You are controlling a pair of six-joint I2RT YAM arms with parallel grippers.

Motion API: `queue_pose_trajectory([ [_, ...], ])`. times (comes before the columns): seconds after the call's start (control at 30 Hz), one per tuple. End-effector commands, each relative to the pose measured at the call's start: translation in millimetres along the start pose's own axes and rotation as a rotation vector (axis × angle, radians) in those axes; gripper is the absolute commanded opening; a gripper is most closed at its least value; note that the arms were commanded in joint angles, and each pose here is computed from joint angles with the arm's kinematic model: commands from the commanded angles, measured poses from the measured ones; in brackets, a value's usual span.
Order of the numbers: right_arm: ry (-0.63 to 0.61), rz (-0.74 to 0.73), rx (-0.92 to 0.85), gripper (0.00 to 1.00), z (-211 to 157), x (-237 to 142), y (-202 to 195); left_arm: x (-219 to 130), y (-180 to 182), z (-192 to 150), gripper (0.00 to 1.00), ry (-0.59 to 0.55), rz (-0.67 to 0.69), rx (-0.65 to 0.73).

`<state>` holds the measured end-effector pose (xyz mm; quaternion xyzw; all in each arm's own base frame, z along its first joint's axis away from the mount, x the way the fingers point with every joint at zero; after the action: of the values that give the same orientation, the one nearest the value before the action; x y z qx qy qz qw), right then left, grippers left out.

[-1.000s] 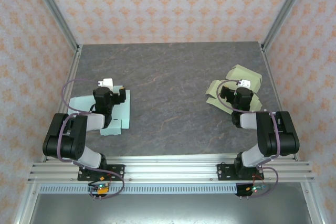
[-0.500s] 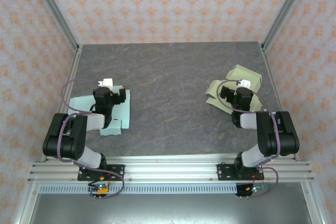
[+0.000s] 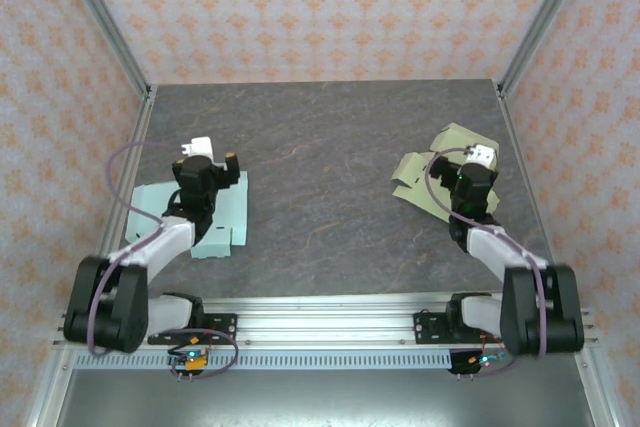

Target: Fold the paper box

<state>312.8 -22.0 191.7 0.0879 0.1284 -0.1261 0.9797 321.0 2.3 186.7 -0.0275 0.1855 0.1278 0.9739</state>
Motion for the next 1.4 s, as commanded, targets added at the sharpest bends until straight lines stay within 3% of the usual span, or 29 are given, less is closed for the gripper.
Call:
queue_pose_trajectory([
  [0.0,-0.023,-0.026,0.031,0.99,42.4,-17.7,2.4,-27.6,22.7,7.2,1.0,0.085,0.159,-0.248],
  [0.1,-0.027,-0.12,0.204,0.99,67.7,-20.7,-2.9,-54.0,54.2,-8.7,1.0,0.229,0.498,-0.606],
  [0.13,-0.015,-0.178,0.317,0.99,71.8,-19.9,-6.8,-56.0,57.1,-13.7,1.0,0.317,0.517,-0.609],
  [0.17,0.004,-0.198,0.367,0.99,72.3,-17.6,-7.9,-51.3,52.9,-18.3,1.0,0.403,0.459,-0.587],
  [0.2,0.059,-0.123,0.351,0.99,74.2,-10.5,2.8,-46.6,47.1,-24.2,1.0,0.477,0.41,-0.58],
  [0.27,0.159,0.003,0.347,0.99,72.2,0.6,24.5,-47.0,43.7,-38.0,1.0,0.595,0.425,-0.556],
  [0.37,0.242,0.134,0.355,1.0,52.2,14.6,55.3,-41.1,39.8,-55.6,1.0,0.691,0.413,-0.501],
  [0.53,0.341,0.205,0.23,1.0,22.9,14.6,101.0,0.7,7.4,-86.1,1.0,0.863,0.24,-0.469],
  [0.7,0.374,0.205,0.234,1.0,18.1,10.4,107.8,30.8,-27.7,-106.4,1.0,0.934,0.221,-0.375],
  [0.9,0.364,0.189,0.189,0.99,27.6,6.7,105.6,53.2,-105.6,-124.8,1.0,0.996,0.041,-0.343],
  [1.07,0.357,0.18,0.206,0.99,34.5,5.9,106.1,46.2,-169.2,-130.6,0.99,0.993,-0.148,-0.201],
  [1.23,0.37,0.127,0.259,0.99,35.9,10.2,103.1,18.3,-228.9,-118.0,0.99,0.978,-0.447,0.128],
  [1.3,0.403,0.121,0.273,0.99,34.4,14.1,104.6,5.7,-242.5,-111.5,1.0,1.006,-0.567,0.199],
  [1.37,0.445,0.148,0.295,0.99,32.2,17.7,109.9,-1.9,-243.9,-89.1,1.0,0.999,-0.601,0.205],
])
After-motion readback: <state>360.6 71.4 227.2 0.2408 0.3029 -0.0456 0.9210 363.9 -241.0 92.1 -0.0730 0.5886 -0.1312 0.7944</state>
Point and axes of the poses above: each hand's point on the last joint's axis, 136 mm out from that joint toward the fingers, its own x axis out along the fingers, its own y axis along the line the jaws close on, z = x × y, the point moved 6 cm from there along -x, back along the fingers, and after that the axes turned 1 degree about x, right-handed, at the moved point
